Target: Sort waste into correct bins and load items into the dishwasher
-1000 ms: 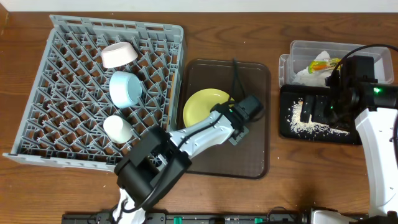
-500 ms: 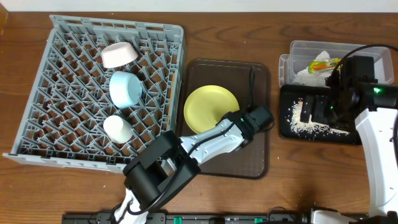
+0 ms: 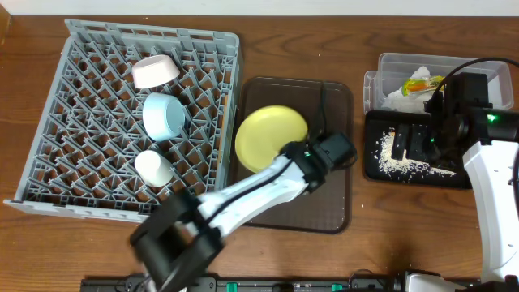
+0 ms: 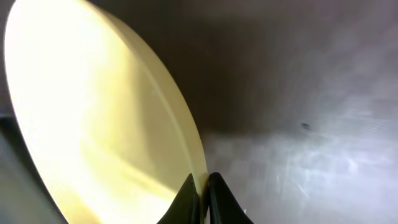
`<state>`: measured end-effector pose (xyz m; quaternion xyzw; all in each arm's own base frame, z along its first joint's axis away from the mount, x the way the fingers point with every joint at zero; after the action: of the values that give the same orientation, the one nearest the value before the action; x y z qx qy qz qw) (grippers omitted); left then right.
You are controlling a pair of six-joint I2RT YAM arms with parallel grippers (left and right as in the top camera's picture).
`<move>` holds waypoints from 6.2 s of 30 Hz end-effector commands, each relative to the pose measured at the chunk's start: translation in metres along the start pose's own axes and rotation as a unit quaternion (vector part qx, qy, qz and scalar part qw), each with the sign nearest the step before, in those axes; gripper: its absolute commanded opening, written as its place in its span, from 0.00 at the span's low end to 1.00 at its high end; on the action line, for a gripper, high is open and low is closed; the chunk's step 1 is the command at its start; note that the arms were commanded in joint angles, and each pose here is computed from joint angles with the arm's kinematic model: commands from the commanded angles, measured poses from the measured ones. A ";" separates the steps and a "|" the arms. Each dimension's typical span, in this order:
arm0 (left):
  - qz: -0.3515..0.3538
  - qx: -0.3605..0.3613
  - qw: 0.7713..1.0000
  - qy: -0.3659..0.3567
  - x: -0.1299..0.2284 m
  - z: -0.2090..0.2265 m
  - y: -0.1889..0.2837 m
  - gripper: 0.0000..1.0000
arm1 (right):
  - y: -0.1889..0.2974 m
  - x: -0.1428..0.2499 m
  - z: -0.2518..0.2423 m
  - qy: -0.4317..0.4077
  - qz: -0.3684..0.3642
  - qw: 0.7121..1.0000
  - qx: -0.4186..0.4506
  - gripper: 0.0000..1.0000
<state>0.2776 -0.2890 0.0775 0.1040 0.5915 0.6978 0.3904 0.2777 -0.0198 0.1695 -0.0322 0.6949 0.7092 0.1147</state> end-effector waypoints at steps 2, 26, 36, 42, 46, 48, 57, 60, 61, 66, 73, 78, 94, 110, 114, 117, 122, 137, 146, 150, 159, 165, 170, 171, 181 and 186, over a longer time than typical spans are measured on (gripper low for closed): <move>-0.069 0.003 0.997 0.029 -0.023 0.022 0.050 0.06 | 0.007 -0.004 -0.003 0.002 -0.012 1.000 0.005 0.99; -0.236 0.330 0.885 0.230 -0.052 0.132 0.161 0.06 | 0.007 -0.004 -0.003 0.002 -0.012 1.000 0.005 0.99; -0.229 0.434 0.812 0.317 -0.031 0.196 0.144 0.06 | 0.007 -0.003 -0.003 0.001 -0.012 1.000 0.005 0.99; -0.205 0.449 0.792 0.359 -0.021 0.217 0.112 0.06 | 0.007 -0.003 -0.003 0.001 -0.011 1.000 0.005 0.99; -0.189 0.423 0.792 0.397 -0.008 0.239 0.086 0.06 | 0.007 -0.003 -0.003 0.001 -0.011 1.000 0.005 0.99; -0.185 0.396 0.800 0.410 -0.003 0.248 0.078 0.06 | 0.007 -0.003 -0.003 0.001 -0.011 1.000 0.005 0.99; -0.169 0.318 0.824 0.437 0.012 0.269 0.058 0.66 | 0.007 -0.007 -0.003 0.001 -0.020 1.000 0.005 0.99; -0.176 0.314 0.825 0.435 0.011 0.270 0.066 0.79 | 0.007 -0.014 -0.002 0.002 -0.034 0.999 0.004 0.99; -0.177 0.309 0.827 0.435 0.012 0.271 0.068 0.81 | 0.007 -0.017 -0.002 0.002 -0.042 0.999 0.004 0.99; -0.152 0.196 0.854 0.457 0.038 0.284 0.082 0.86 | 0.013 -0.049 0.013 0.009 -0.109 0.993 -0.041 0.99; 0.003 0.023 0.838 0.546 0.121 0.281 0.091 0.88 | 0.023 -0.083 0.040 0.120 -0.190 0.972 -0.069 0.99; 0.107 0.042 0.833 0.542 0.158 0.243 0.094 0.88 | 0.015 -0.066 0.029 0.089 -0.148 0.984 -0.041 0.99; -0.191 -0.002 0.883 0.428 0.179 0.187 0.157 0.97 | 0.052 0.015 0.013 0.062 -0.301 0.952 -0.017 0.99; -0.279 -0.016 0.863 0.421 0.189 0.183 0.194 0.98 | 0.080 0.051 0.011 0.062 -0.347 0.936 -0.018 0.99; -0.279 -0.016 0.863 0.421 0.189 0.183 0.194 0.98 | 0.074 0.058 0.011 0.062 -0.328 0.942 -0.017 0.99; -0.279 -0.016 0.863 0.421 0.189 0.183 0.194 0.98 | 0.070 0.063 0.010 0.062 -0.316 0.947 -0.017 0.99; -0.279 -0.016 0.863 0.421 0.189 0.183 0.194 0.98 | 0.076 0.066 0.007 0.074 -0.335 0.939 0.001 0.99; -0.279 -0.016 0.863 0.421 0.189 0.183 0.194 0.98 | 0.071 0.044 0.033 0.110 -0.632 0.767 -0.037 0.99; -0.279 -0.016 0.863 0.421 0.189 0.183 0.194 0.98 | 0.011 0.044 0.034 0.112 -0.624 0.772 -0.035 0.99; -0.279 -0.016 0.863 0.421 0.189 0.183 0.194 0.98 | -0.004 0.048 0.033 0.113 -0.598 0.792 -0.035 0.99; -0.279 -0.016 0.863 0.421 0.189 0.183 0.194 0.98 | -0.004 0.048 0.033 0.113 -0.598 0.793 -0.035 0.99; -0.279 -0.016 0.863 0.421 0.189 0.183 0.194 0.99 | -0.004 0.048 0.033 0.113 -0.598 0.793 -0.035 0.99; -0.279 -0.016 0.863 0.421 0.189 0.183 0.194 0.99 | -0.004 0.048 0.033 0.113 -0.598 0.793 -0.035 0.99; -0.279 -0.017 0.863 0.421 0.189 0.183 0.194 0.99 | -0.004 0.048 0.033 0.113 -0.598 0.793 -0.035 0.99; -0.272 -0.044 0.854 0.441 0.205 0.186 0.160 0.99 | -0.004 0.048 0.033 0.113 -0.598 0.793 -0.035 0.99; -0.327 -0.058 0.821 0.465 0.209 0.191 0.118 0.99 | -0.004 0.048 0.033 0.113 -0.598 0.793 -0.035 0.99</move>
<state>0.1983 -0.0124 0.1942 -0.4265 0.6680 0.5395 0.2843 0.2360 0.0177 0.1572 -0.5217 0.5181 0.5165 0.4389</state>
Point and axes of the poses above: each gripper's point midway between its finger pads, its own y axis back along the fingers, its own z axis along the line the jaws close on, x = y × z, the point moved 1 cm from there along y, back along the fingers, and after that the axes turned 7 degrees about y, right-handed, at the moved point
